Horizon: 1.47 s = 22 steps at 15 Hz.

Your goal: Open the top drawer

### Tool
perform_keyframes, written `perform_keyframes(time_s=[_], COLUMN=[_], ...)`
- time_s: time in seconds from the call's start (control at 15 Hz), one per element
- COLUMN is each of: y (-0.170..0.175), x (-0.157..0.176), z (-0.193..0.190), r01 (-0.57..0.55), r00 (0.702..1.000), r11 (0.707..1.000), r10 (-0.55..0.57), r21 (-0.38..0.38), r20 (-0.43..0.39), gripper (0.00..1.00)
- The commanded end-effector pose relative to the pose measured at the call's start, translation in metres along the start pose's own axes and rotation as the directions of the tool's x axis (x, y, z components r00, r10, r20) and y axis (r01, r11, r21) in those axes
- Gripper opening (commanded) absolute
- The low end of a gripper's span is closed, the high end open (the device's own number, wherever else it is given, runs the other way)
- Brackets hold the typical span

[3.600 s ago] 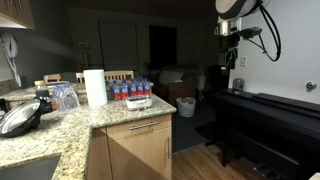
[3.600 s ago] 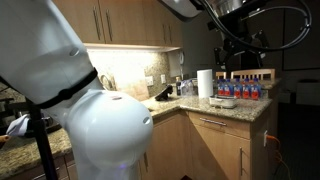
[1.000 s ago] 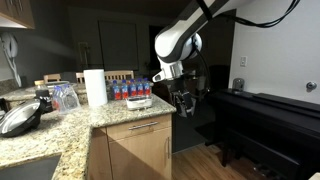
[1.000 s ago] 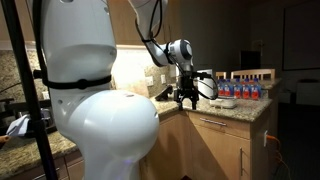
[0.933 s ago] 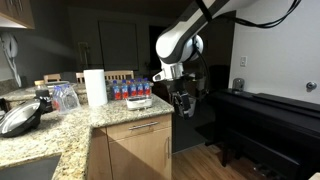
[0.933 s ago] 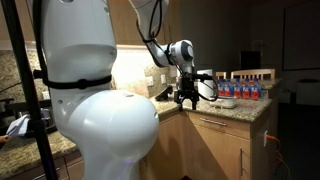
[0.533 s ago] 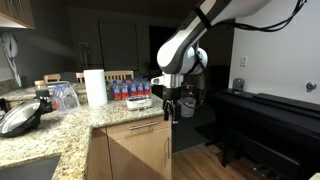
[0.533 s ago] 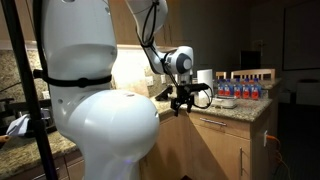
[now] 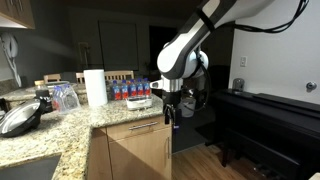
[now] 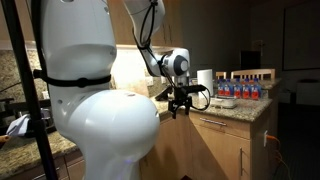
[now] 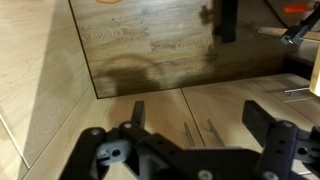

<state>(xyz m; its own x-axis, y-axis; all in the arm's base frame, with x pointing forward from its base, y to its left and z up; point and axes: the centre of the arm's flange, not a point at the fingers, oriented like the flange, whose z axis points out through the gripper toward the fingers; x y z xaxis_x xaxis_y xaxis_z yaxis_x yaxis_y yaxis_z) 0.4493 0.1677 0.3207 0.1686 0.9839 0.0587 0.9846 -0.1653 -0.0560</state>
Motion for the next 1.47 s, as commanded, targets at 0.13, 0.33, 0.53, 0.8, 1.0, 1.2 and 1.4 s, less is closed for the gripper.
perform_keyframes(time_s=[0.13, 0.33, 0.53, 0.8, 1.0, 1.2, 1.4], y=[-0.021, -0.024, -0.022, -0.02, -0.018, -0.015, 0.063], x=[0.009, 0.014, 0.017, 0.018, 0.021, 0.023, 0.017], z=[0.039, 0.046, 0.045, 0.041, 0.038, 0.032, 0.086], r01=[-0.006, 0.022, 0.059, 0.044, -0.007, -0.019, -0.016], r00=[0.999, 0.999, 0.997, 0.998, 1.0, 1.0, 0.999], r11=[0.999, 0.998, 0.989, 0.973, 0.956, 0.924, 0.924], r10=[0.008, -0.019, -0.051, -0.031, 0.009, 0.008, 0.034], r21=[-0.038, -0.062, -0.136, -0.227, -0.293, -0.381, -0.383], r20=[0.053, 0.043, 0.061, 0.06, 0.005, -0.029, 0.039], gripper=[1.0, 1.0, 1.0, 1.0, 1.0, 1.0, 1.0])
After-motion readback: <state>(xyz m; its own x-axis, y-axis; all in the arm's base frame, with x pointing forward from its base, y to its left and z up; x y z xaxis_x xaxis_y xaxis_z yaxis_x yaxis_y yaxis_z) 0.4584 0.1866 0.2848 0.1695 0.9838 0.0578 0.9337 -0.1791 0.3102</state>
